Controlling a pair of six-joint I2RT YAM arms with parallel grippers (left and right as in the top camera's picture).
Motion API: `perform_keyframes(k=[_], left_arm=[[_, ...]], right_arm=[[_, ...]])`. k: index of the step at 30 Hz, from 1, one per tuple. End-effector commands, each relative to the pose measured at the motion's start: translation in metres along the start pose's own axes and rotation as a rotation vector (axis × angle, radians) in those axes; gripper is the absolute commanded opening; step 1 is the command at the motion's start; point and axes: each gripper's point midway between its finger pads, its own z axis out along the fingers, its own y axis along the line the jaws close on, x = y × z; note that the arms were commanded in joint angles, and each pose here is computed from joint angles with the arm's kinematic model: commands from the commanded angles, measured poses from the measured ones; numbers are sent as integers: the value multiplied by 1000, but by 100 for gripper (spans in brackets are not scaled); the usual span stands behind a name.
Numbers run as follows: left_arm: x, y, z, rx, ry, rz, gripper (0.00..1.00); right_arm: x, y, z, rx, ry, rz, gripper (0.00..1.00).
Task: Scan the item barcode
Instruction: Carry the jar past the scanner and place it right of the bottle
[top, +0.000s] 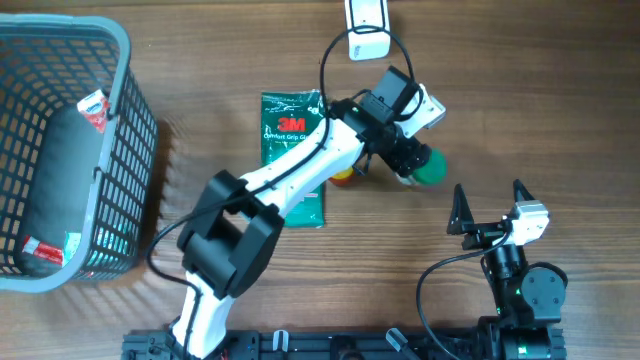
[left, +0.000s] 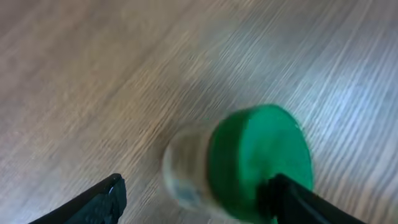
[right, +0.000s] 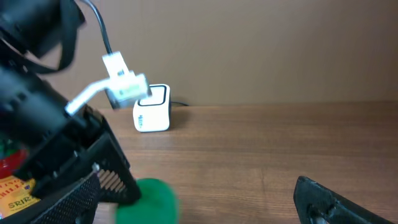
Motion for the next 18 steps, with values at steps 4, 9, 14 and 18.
perform_keyframes(k=[4, 9, 14, 18], left_arm=[[14, 19, 15, -89, 58, -6, 75], [13, 19, 15, -88, 54, -5, 75], [-8, 14, 8, -90, -2, 16, 86], [-44, 7, -22, -99, -91, 41, 97]], right_arm=[[0, 0, 0, 2, -2, -12, 100], [0, 0, 0, 2, -2, -11, 100], [0, 0, 0, 2, -2, -11, 100], [0, 0, 0, 2, -2, -11, 100]])
